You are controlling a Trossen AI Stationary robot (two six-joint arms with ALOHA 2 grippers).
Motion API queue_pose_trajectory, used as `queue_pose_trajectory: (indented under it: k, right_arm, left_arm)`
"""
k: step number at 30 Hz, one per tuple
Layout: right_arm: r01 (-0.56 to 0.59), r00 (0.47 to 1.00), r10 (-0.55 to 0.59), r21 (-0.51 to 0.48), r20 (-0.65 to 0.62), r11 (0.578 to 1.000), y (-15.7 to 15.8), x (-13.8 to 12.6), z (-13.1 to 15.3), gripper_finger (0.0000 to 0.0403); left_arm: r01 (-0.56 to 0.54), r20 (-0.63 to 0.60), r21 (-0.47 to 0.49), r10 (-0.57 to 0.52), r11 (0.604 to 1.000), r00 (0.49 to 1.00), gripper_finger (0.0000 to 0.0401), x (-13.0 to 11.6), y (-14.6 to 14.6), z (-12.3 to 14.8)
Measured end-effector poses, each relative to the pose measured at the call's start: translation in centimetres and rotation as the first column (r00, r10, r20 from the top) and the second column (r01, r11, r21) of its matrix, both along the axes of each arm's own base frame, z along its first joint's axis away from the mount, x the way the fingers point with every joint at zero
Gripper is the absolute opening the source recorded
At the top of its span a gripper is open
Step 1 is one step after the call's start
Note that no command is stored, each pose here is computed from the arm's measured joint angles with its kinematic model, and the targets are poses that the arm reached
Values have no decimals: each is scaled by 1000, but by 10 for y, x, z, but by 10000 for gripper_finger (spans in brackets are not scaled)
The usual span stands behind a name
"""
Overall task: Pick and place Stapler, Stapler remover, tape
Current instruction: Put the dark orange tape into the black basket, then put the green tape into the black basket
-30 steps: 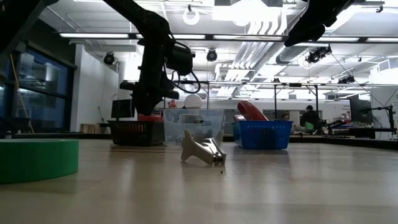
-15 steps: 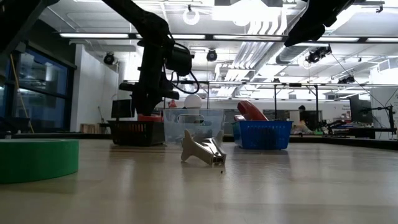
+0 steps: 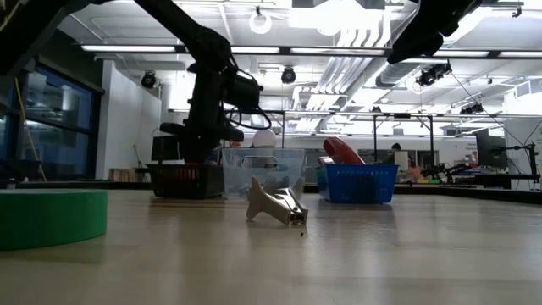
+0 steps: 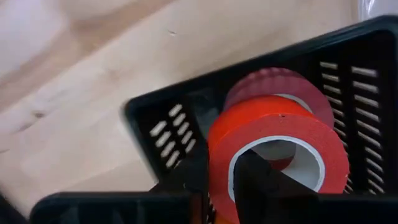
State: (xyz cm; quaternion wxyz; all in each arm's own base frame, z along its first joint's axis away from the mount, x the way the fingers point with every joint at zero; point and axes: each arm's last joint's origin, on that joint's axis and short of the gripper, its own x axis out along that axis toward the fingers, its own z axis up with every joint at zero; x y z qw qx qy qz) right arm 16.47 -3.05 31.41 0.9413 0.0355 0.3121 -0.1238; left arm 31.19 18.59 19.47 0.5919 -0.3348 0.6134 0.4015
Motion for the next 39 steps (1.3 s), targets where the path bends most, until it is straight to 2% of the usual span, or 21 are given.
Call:
queue_pose_trajectory:
  k: [11, 19, 31, 39]
  right_arm:
    - [2, 1000, -2, -2, -1, 1000, 0, 0, 0, 238]
    - [2, 1000, -2, -1, -1, 1000, 0, 0, 0, 238]
    - [4, 1000, -4, 1, 0, 1000, 0, 0, 0, 238]
    - [4, 1000, -4, 1, 0, 1000, 0, 0, 0, 238]
  left_arm:
    - [-27, -36, 30, 28, 999, 999, 61, 0, 1, -5]
    - [-18, -49, 18, 18, 1000, 999, 70, -1, 1, -5]
    - [41, -70, -27, -43, 999, 997, 177, -4, -2, -3]
    - [43, -38, 80, -40, 996, 998, 187, -13, -5, 26]
